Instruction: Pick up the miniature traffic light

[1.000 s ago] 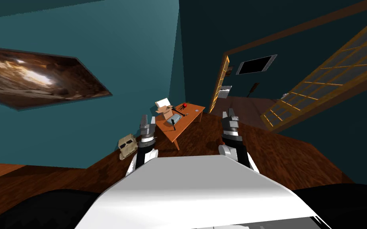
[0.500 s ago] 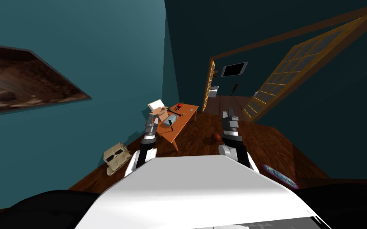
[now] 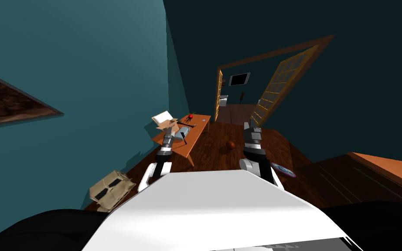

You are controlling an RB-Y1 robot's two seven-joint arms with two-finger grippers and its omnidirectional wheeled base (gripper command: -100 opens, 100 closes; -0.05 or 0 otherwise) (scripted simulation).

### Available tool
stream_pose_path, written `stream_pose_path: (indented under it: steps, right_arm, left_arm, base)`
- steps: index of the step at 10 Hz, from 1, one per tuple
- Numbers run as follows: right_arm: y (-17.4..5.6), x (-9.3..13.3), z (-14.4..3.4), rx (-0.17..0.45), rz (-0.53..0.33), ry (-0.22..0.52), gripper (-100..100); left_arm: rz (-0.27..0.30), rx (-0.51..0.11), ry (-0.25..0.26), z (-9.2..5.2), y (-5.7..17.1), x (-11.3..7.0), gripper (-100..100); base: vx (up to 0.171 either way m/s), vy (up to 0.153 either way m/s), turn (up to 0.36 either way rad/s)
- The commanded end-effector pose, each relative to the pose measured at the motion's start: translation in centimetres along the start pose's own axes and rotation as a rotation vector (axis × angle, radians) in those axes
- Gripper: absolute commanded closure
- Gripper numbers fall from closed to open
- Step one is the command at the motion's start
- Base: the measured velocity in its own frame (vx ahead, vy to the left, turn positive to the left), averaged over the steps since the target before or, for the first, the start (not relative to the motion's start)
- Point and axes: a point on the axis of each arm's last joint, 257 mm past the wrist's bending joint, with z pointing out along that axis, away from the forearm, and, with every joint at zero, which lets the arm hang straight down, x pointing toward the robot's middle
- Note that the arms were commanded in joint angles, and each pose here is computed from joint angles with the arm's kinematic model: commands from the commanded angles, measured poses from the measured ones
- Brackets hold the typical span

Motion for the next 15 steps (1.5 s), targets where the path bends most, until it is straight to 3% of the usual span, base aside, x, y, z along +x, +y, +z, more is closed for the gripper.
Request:
stream_pose_path:
  steps: [1, 2, 3, 4, 5, 6, 7, 8, 9, 10, 15]
  right_arm:
    - [0.0, 0.0, 0.0, 0.000, 0.000, 0.000, 0]
    - [0.0, 0.0, 0.0, 0.000, 0.000, 0.000, 0]
    - [0.0, 0.0, 0.0, 0.000, 0.000, 0.000, 0]
    - [0.0, 0.0, 0.0, 0.000, 0.000, 0.000, 0]
    - [0.0, 0.0, 0.0, 0.000, 0.000, 0.000, 0]
    - [0.0, 0.0, 0.0, 0.000, 0.000, 0.000, 0]
    - [0.0, 0.0, 0.0, 0.000, 0.000, 0.000, 0]
    - [0.0, 0.0, 0.0, 0.000, 0.000, 0.000, 0]
    - [0.0, 0.0, 0.0, 0.000, 0.000, 0.000, 0]
    - [0.0, 0.0, 0.0, 0.000, 0.000, 0.000, 0]
    - [0.0, 0.0, 0.0, 0.000, 0.000, 0.000, 0]
  left_arm:
    - [0.013, -0.040, 0.003, 0.1, 1.2, 0.0, -100]
    - [0.017, -0.092, 0.009, 0.1, 3.2, -0.1, -100]
    - [0.028, -0.108, 0.006, 0.0, 3.6, -0.1, -100]
    - [0.032, -0.170, 0.006, -0.2, 5.9, -0.4, -100]
    - [0.043, -0.180, 0.005, -0.2, 6.2, -0.4, -100]
    - [0.047, -0.242, 0.001, -0.6, 8.5, -0.8, -100]
    - [0.059, -0.255, -0.001, -0.7, 8.9, -0.9, -100]
    - [0.059, -0.312, -0.004, -1.2, 11.2, -1.2, -100]
    - [0.075, -0.332, -0.011, -1.3, 11.7, -1.4, -100]
    - [0.073, -0.391, -0.020, -2.0, 13.9, -1.8, -100]
    - [0.135, -0.582, -0.072, -4.9, 20.3, -3.9, -100]
  base:
    - [-0.036, 0.082, -0.271]
    - [-0.033, 0.096, -0.416]
    - [-0.053, 0.070, -0.215]
    - [-0.083, 0.083, -0.435]
    - [-0.078, 0.086, -0.237]
    - [-0.090, 0.090, -0.321]
    - [-0.066, 0.081, -0.268]
    - [-0.081, 0.085, -0.371]
    - [-0.061, 0.076, -0.331]
    - [-0.082, 0.105, -0.387]
    - [-0.075, 0.079, -0.356]
